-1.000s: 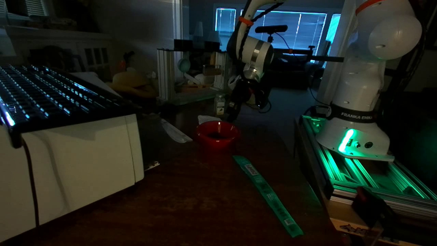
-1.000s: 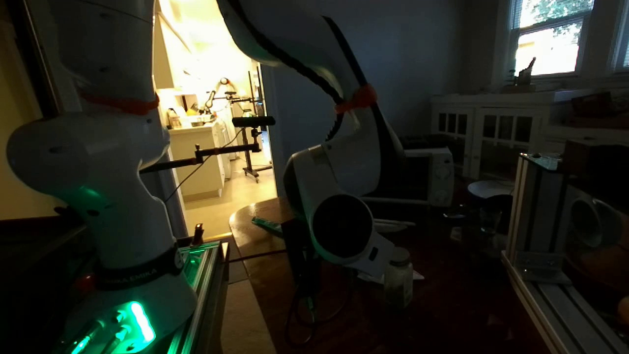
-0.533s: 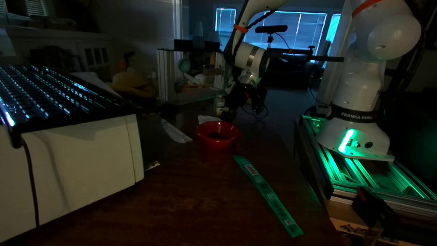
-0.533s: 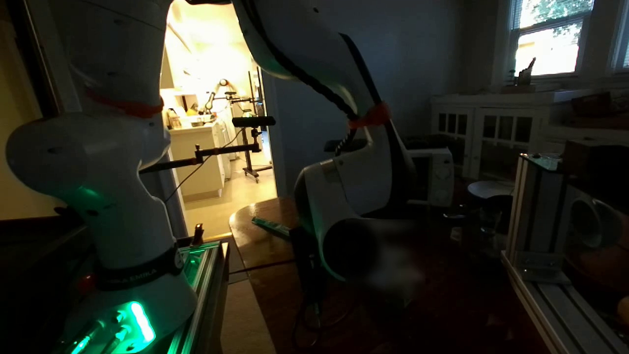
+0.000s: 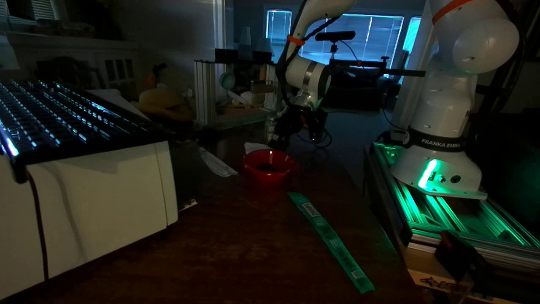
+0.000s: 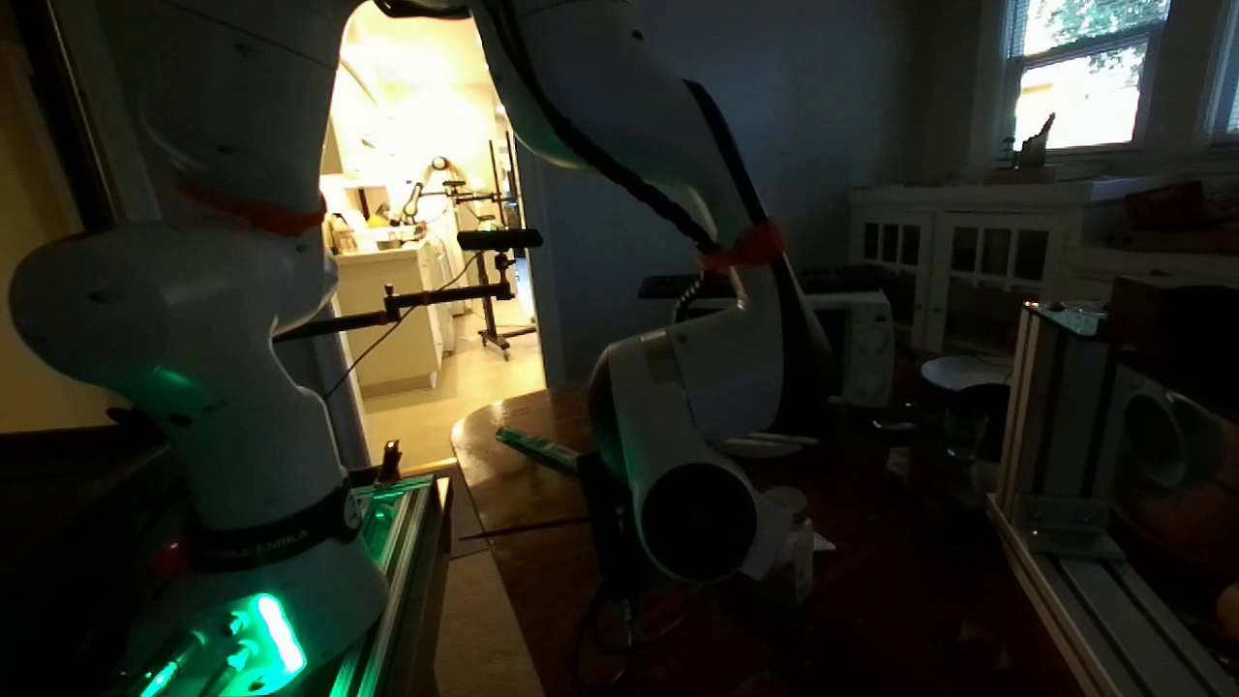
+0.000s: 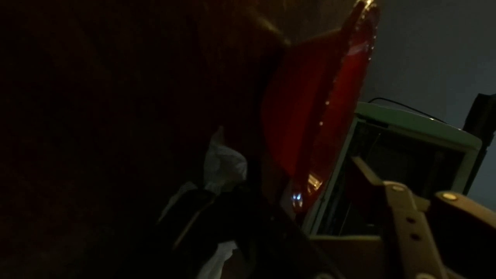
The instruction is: Put the red bowl in the white oven.
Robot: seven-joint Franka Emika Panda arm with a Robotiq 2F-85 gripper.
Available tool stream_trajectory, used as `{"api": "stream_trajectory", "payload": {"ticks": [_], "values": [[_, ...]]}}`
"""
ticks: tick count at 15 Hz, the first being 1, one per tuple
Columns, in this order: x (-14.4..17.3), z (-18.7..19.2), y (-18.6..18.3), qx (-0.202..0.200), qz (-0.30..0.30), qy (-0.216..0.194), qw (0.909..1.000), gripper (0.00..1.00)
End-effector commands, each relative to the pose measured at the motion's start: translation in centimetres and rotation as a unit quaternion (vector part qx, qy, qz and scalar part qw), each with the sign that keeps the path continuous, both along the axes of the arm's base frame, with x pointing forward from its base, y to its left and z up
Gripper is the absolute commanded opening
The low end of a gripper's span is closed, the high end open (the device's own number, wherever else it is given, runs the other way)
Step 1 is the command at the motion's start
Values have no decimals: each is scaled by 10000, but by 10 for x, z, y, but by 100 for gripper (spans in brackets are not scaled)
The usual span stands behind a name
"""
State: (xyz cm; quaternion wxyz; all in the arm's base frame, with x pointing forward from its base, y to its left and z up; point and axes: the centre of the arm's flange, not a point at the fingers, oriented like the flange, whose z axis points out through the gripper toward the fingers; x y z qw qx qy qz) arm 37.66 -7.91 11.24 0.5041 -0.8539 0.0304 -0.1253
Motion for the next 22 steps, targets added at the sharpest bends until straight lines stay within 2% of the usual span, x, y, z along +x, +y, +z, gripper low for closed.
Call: {"api": "stream_trajectory", "payload": {"ticks": [1,6,12,14,15,16,17,18,22], "values": [[3,-8,-2,188,-75,-113,9997,50],[3,-7,-1,453,-82,-164,9988,50],[0,-3,-1,721,-63,-187,9972,43],[-2,-1,-1,756,-29,-179,9970,33],[-3,-1,-1,770,-17,-178,9969,23],[-4,-1,-1,767,7,-155,9969,21],[-4,-1,-1,776,17,-146,9969,6],[-5,-2,-1,776,36,-131,9969,1],[-5,-6,2,824,122,-80,9965,1]]}}
